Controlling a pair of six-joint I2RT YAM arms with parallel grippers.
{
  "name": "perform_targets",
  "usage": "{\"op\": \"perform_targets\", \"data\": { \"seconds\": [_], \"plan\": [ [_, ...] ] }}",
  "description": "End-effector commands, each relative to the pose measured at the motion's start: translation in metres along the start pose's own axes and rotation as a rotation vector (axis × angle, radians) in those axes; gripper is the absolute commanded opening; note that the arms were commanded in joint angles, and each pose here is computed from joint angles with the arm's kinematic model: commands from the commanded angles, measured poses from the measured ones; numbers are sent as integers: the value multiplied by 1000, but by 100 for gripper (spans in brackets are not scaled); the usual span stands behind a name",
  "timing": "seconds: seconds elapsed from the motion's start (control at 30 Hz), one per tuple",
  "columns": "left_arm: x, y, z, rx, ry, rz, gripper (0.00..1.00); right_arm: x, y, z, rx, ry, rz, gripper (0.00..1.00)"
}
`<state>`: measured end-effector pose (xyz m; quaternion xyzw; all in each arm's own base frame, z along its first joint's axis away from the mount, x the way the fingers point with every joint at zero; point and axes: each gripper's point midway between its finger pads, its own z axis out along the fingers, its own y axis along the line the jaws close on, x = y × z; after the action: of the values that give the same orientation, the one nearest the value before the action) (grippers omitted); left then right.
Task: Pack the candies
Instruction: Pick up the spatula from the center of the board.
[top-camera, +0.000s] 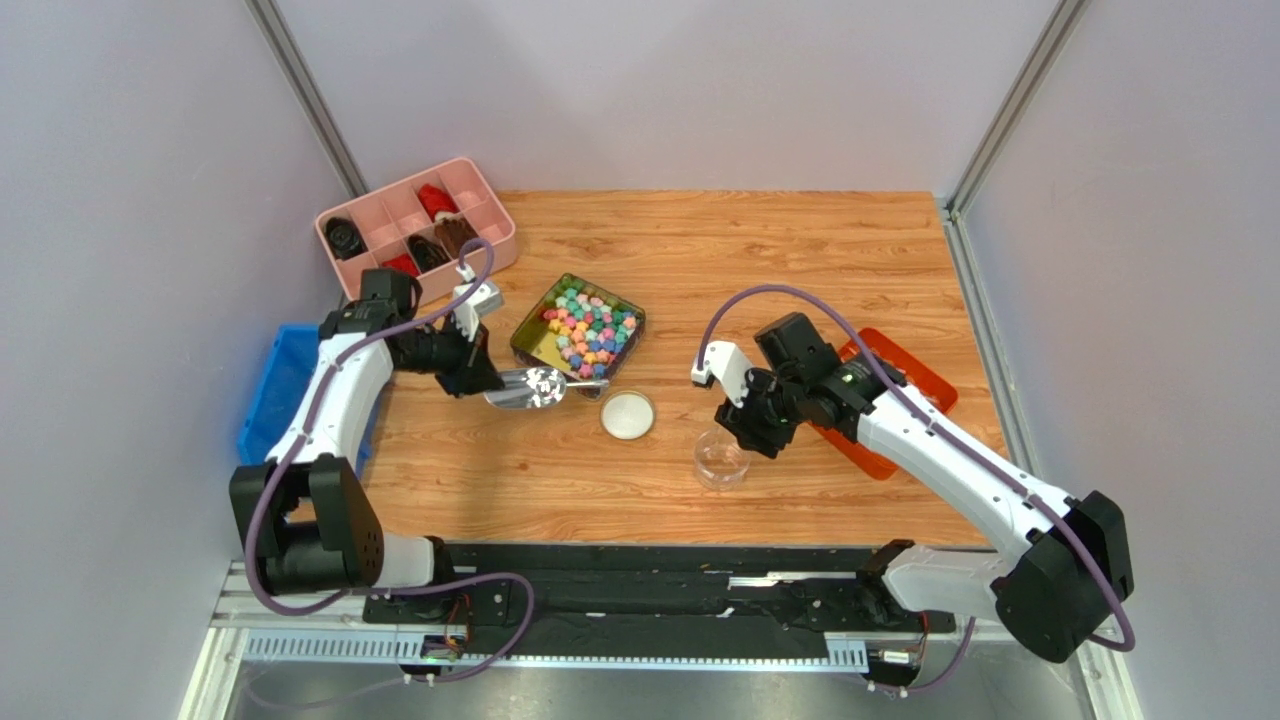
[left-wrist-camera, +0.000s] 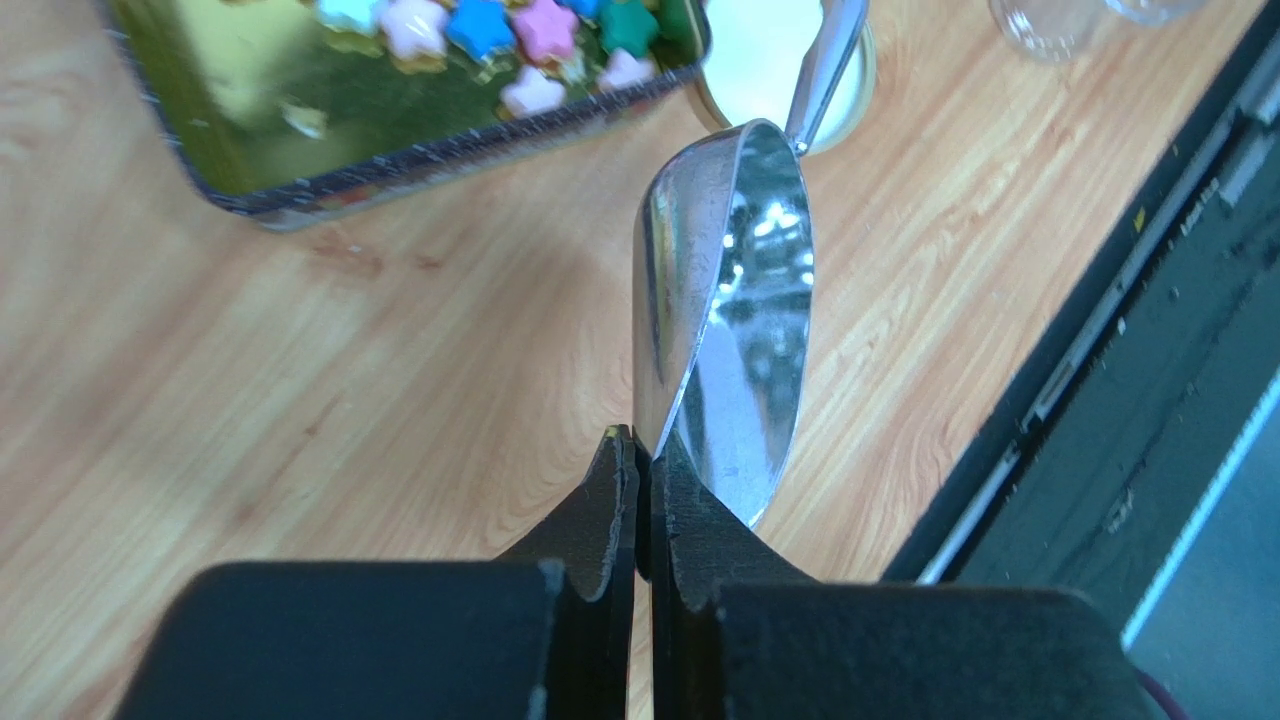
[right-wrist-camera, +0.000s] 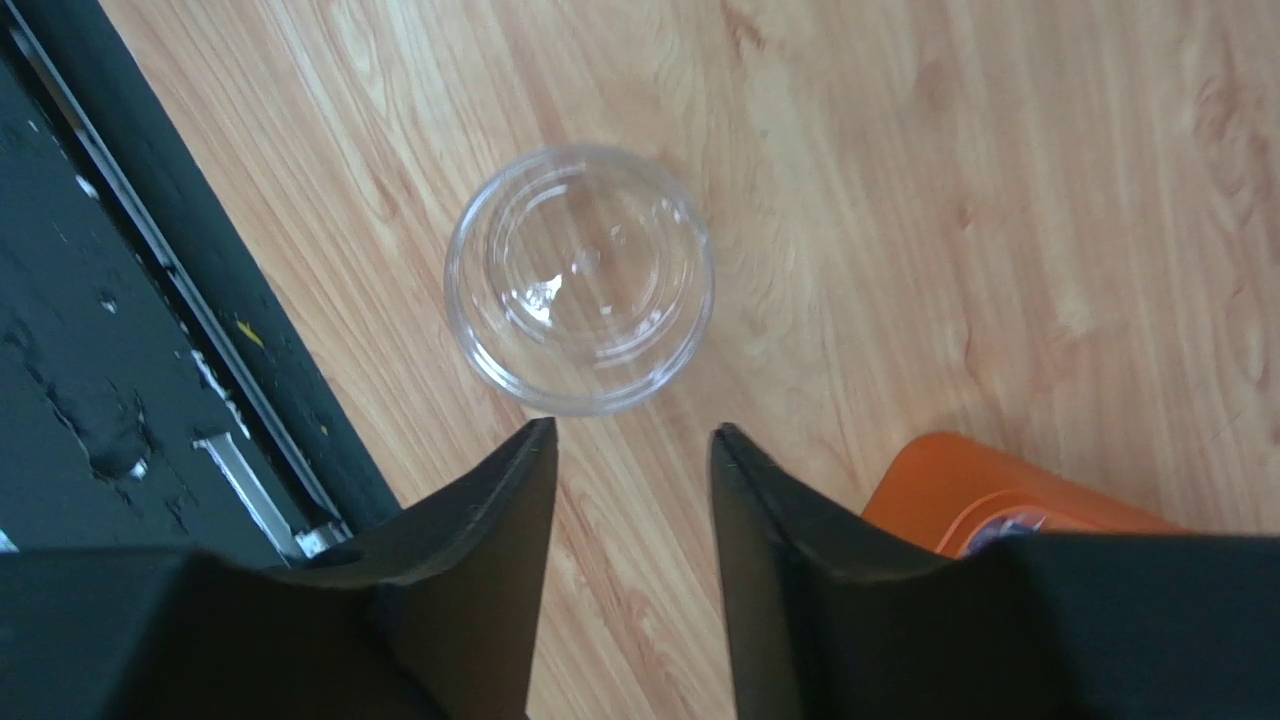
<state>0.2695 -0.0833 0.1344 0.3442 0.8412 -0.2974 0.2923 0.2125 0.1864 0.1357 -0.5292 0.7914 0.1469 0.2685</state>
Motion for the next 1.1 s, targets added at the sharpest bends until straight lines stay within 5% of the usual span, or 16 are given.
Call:
{"op": "perform_targets", "data": {
  "seconds": [0.0,0.5,1.07],
  "plan": [
    [-28,0,-16,-63,-127,7,0,23,2,-1,15,105,-45,44],
    [-38,19,-36,-273,-234,0,0,59,17,48,16,272,-34,46],
    [-37,18,-39,-288,-252,13,0,-10,-7,90,48,201,2,45]
  ]
}}
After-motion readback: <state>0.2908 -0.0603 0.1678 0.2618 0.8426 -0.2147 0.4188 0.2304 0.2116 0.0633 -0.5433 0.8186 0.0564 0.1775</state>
